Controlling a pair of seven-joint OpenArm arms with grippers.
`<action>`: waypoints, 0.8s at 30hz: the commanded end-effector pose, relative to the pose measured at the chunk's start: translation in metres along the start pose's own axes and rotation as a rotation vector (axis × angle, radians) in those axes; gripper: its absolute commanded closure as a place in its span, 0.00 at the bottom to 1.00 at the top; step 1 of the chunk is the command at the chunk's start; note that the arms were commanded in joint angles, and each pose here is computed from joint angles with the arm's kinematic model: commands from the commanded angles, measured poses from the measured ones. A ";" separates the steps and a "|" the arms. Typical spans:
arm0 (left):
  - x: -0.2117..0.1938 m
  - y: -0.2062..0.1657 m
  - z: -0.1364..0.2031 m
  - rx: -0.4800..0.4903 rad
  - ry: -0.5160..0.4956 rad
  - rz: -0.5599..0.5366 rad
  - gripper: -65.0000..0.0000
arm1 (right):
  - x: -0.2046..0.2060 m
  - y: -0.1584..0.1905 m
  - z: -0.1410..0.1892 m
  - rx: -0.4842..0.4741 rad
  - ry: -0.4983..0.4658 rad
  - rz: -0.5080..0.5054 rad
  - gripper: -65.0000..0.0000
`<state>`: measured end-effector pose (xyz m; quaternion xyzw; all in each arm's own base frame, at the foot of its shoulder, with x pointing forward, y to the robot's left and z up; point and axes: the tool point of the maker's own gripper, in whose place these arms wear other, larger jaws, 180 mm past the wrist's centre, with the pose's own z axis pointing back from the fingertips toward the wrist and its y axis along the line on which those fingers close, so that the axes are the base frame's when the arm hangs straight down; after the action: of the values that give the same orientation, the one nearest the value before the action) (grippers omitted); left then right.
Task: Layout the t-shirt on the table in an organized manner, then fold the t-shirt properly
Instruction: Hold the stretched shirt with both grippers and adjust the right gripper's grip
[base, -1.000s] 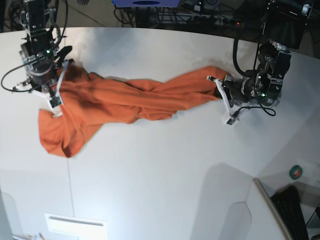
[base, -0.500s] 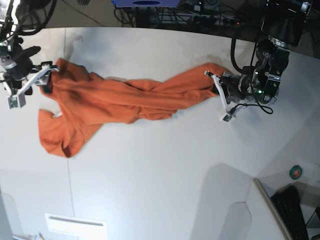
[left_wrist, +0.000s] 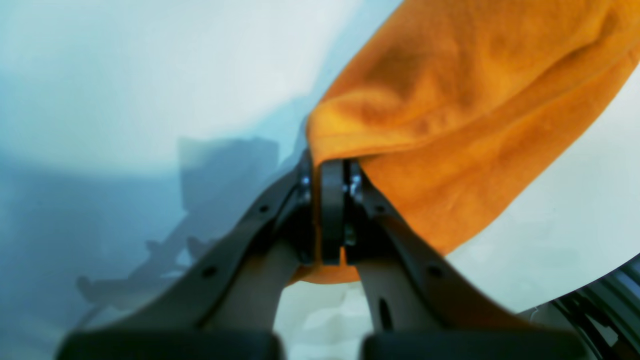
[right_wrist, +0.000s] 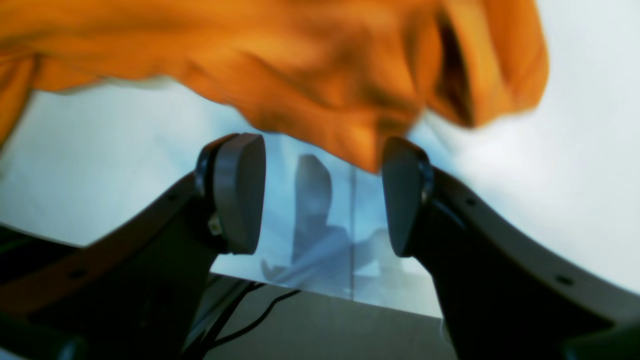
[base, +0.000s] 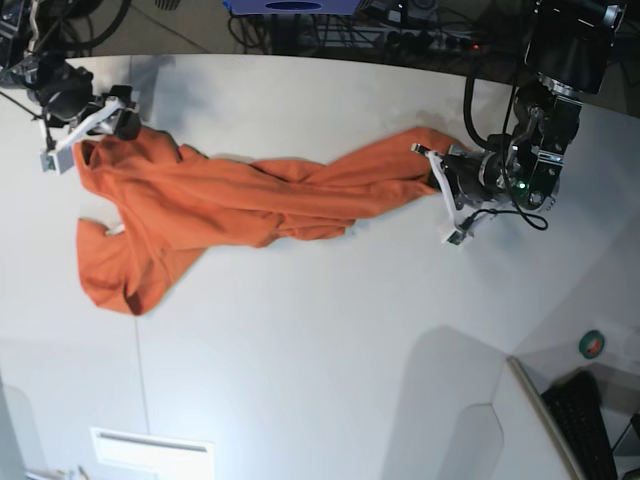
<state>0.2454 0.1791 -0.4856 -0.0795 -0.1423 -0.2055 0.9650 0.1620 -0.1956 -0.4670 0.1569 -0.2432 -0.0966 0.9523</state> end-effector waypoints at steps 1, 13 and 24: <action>0.010 0.010 0.008 0.022 -0.028 -0.005 1.00 | 0.015 -0.001 0.001 0.010 -0.059 -0.001 0.49; 0.009 0.013 0.009 0.028 -0.025 -0.007 1.00 | 0.004 -0.013 -0.022 0.010 -0.034 -0.078 0.49; 0.013 0.012 0.010 0.029 -0.039 -0.012 1.00 | 0.007 -0.002 -0.032 0.042 -0.016 -0.064 1.00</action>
<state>0.2464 0.1847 -0.4833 -0.0729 -0.1436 -0.2084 0.9647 0.1737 -0.1827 -0.5005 0.1877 -0.2259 -0.1259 0.9476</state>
